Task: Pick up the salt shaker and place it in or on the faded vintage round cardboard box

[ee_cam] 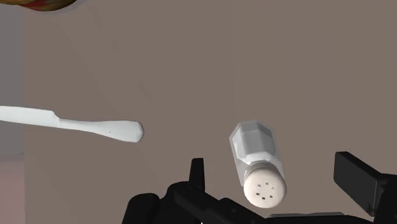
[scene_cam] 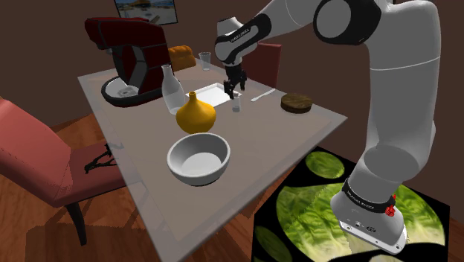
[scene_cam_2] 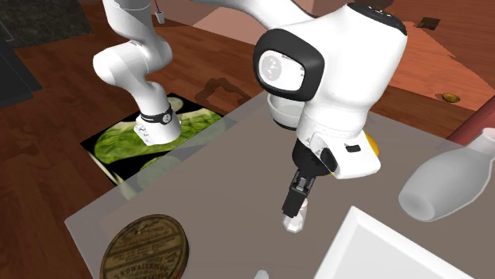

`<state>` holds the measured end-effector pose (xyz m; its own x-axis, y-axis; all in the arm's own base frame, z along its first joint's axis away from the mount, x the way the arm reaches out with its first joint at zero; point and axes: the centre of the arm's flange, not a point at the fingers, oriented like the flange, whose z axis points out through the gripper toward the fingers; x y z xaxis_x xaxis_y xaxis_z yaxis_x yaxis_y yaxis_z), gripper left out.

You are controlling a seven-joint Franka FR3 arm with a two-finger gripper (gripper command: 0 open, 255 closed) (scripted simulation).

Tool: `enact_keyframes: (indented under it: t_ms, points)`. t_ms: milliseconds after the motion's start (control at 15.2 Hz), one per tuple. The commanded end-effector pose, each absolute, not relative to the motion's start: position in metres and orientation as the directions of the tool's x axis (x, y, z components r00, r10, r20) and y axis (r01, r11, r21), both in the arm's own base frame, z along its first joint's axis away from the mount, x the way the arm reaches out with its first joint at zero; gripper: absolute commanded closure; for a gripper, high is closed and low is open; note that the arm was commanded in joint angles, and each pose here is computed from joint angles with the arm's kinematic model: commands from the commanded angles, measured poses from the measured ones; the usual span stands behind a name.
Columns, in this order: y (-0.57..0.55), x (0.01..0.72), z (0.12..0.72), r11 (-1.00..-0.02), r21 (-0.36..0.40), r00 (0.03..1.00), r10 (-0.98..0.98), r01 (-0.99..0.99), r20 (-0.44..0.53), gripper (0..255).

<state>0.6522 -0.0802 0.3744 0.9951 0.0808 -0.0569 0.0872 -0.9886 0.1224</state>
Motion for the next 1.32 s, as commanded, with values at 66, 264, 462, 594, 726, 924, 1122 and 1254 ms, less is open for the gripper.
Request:
enact_keyframes:
  t_ms: [66,264,462,594,726,924,1122,1254]
  points:
    - [-0.0818,0.6518,0.3603,-0.989,0.122,0.995,0.081,0.087,-0.056,0]
    - [-0.0818,0.6519,0.3603,-0.989,0.123,0.995,0.081,0.087,-0.056,0]
    - [-0.0818,0.6519,0.3603,-0.989,0.123,0.995,0.081,0.087,-0.056,0]
    - [-0.0818,0.6519,0.3603,-0.989,0.123,0.995,0.081,0.087,-0.056,255]
    - [-0.0818,0.6519,0.3603,-0.989,0.123,0.995,0.081,0.087,-0.056,255]
    - [-0.0818,0.6519,0.3603,-0.989,0.123,0.995,0.081,0.087,-0.056,255]
    - [-0.0818,0.6519,0.3605,-0.989,0.123,0.995,0.081,0.087,-0.056,255]
    - [-0.0818,0.6519,0.3656,-0.989,0.122,0.995,0.081,0.087,-0.056,255]
